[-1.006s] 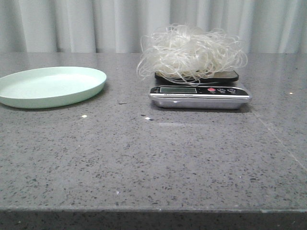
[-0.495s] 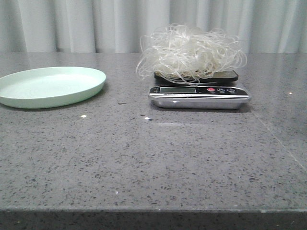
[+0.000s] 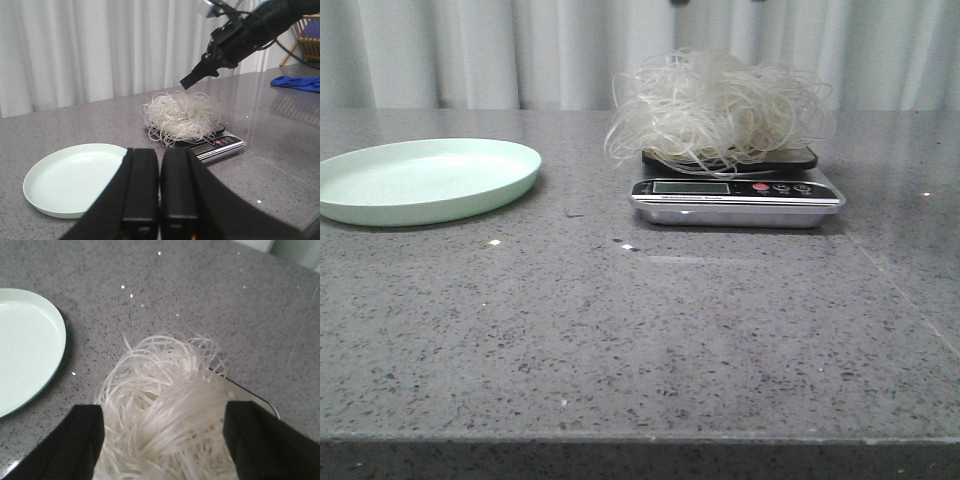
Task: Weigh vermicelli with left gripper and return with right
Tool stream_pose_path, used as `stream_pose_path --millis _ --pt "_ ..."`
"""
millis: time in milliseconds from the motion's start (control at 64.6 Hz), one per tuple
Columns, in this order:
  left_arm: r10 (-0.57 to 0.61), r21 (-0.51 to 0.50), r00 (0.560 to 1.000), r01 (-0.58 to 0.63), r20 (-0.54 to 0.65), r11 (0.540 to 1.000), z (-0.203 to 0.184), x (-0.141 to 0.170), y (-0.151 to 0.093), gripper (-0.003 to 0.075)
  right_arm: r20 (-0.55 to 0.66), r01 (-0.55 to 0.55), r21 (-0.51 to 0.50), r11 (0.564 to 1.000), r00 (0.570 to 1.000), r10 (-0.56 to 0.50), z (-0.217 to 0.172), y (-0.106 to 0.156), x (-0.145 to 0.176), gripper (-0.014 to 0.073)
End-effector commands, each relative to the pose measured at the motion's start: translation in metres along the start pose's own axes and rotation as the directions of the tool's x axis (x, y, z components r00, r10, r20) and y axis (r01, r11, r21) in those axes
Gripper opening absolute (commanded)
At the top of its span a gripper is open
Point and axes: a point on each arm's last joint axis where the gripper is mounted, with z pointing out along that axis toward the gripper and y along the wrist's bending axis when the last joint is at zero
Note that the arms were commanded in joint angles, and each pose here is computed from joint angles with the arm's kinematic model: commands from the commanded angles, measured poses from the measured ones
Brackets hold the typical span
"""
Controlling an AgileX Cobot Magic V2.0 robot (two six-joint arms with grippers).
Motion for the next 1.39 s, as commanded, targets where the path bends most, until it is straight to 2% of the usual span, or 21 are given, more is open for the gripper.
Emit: stream_pose_path --millis 0,232,356,449,495,542,635,758,898,1083,1192,1377 --pt "-0.012 0.007 0.996 0.011 0.092 1.0 -0.001 -0.014 -0.001 0.0132 0.043 0.017 0.009 1.0 0.999 -0.017 -0.002 0.0 -0.022 0.0596" --pt "-0.012 0.007 0.996 0.011 0.092 1.0 -0.001 -0.014 -0.001 0.0132 -0.151 0.045 0.025 0.999 0.988 -0.041 0.042 -0.003 -0.007 0.0594" --pt "-0.012 0.007 0.996 0.011 0.092 1.0 -0.001 -0.014 -0.001 0.0132 -0.255 0.064 0.034 0.997 0.965 -0.053 0.056 -0.005 0.006 0.0549" --pt "-0.012 0.007 0.996 0.011 0.092 1.0 -0.001 -0.014 -0.001 0.0132 -0.306 0.066 0.034 0.997 0.951 -0.052 0.062 -0.006 0.013 0.0402" --pt "-0.012 0.007 0.996 0.011 0.092 1.0 -0.001 -0.014 -0.001 0.0132 -0.314 0.066 0.034 0.997 0.948 -0.052 0.063 -0.006 0.014 0.0239" --pt "-0.012 0.007 0.996 0.011 0.092 1.0 -0.001 -0.014 -0.001 0.0132 -0.311 0.065 0.033 0.997 0.949 -0.051 0.062 -0.006 0.013 0.0123" --pt "-0.012 0.007 0.996 0.011 0.092 1.0 -0.001 -0.014 -0.001 0.0132 -0.281 0.064 0.033 0.997 0.958 -0.053 0.058 -0.005 0.005 0.019" --pt "-0.012 0.007 0.996 0.011 0.092 1.0 -0.001 -0.014 -0.001 0.0132 -0.214 0.053 0.013 0.999 0.976 -0.049 0.045 0.003 -0.018 0.0192" --pt "-0.012 0.007 0.996 0.011 0.092 1.0 -0.001 -0.014 -0.001 0.0132 -0.04 0.097 -0.056 0.994 0.994 -0.099 0.017 0.04 -0.058 0.0188" --pt "-0.012 0.007 0.996 0.011 0.092 1.0 -0.001 -0.014 -0.001 0.0132 0.126 0.169 -0.159 0.973 0.981 -0.15 0.0 0.096 -0.083 0.0189" --pt "-0.012 0.007 0.996 0.011 0.092 1.0 -0.001 -0.014 -0.001 0.0132 0.137 0.194 -0.193 0.962 0.976 -0.17 0.007 0.117 -0.083 0.0189" --pt "-0.012 0.007 0.996 0.011 0.092 1.0 -0.001 -0.014 -0.001 0.0132 0.105 0.218 -0.237 0.947 0.974 -0.198 0.041 0.147 -0.072 0.0189"
